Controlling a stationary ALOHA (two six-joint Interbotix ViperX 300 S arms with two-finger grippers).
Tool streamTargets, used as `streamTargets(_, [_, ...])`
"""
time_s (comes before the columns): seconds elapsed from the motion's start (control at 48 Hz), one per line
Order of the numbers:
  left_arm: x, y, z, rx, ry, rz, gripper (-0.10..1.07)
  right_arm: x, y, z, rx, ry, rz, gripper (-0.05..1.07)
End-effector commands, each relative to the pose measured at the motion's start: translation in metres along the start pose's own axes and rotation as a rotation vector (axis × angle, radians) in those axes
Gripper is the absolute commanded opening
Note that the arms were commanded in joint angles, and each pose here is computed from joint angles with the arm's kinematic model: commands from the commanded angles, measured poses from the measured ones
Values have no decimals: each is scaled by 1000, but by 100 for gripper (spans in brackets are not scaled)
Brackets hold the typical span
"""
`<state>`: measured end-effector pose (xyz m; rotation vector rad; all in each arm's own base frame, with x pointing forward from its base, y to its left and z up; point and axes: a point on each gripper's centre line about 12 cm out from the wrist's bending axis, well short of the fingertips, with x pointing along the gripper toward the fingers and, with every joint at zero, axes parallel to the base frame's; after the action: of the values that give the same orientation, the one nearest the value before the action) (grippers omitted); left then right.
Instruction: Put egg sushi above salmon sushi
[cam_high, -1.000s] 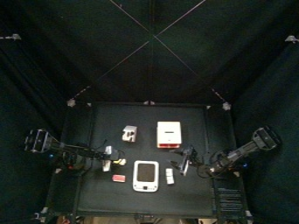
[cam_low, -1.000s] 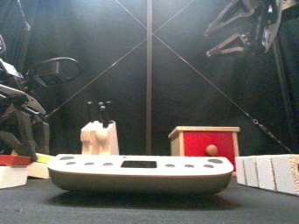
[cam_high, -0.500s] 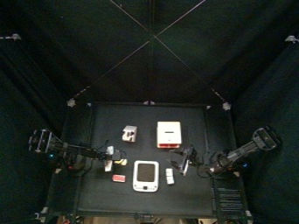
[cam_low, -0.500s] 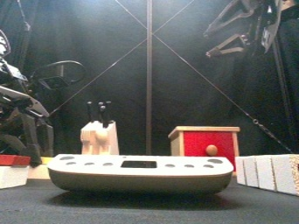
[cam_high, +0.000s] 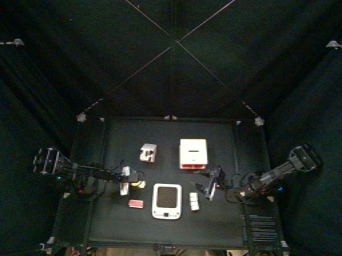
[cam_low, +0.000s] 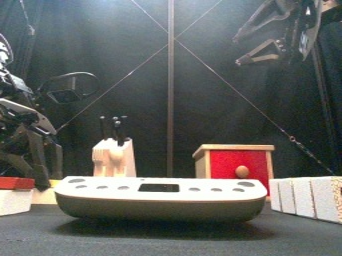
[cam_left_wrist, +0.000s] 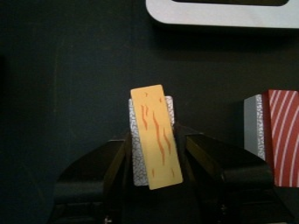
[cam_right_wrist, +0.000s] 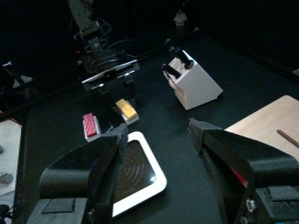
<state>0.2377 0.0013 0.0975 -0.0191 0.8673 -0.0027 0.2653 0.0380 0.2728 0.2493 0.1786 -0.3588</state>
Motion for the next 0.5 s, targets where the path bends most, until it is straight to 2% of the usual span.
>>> streamTargets(0.0, [-1,1,13,-4,-40,2,87,-1,0,6,12,-15,1,91])
streamTargets(0.479, [-5,-2,23,10,-81,-5,88,0,0,5,13,-13,0,91])
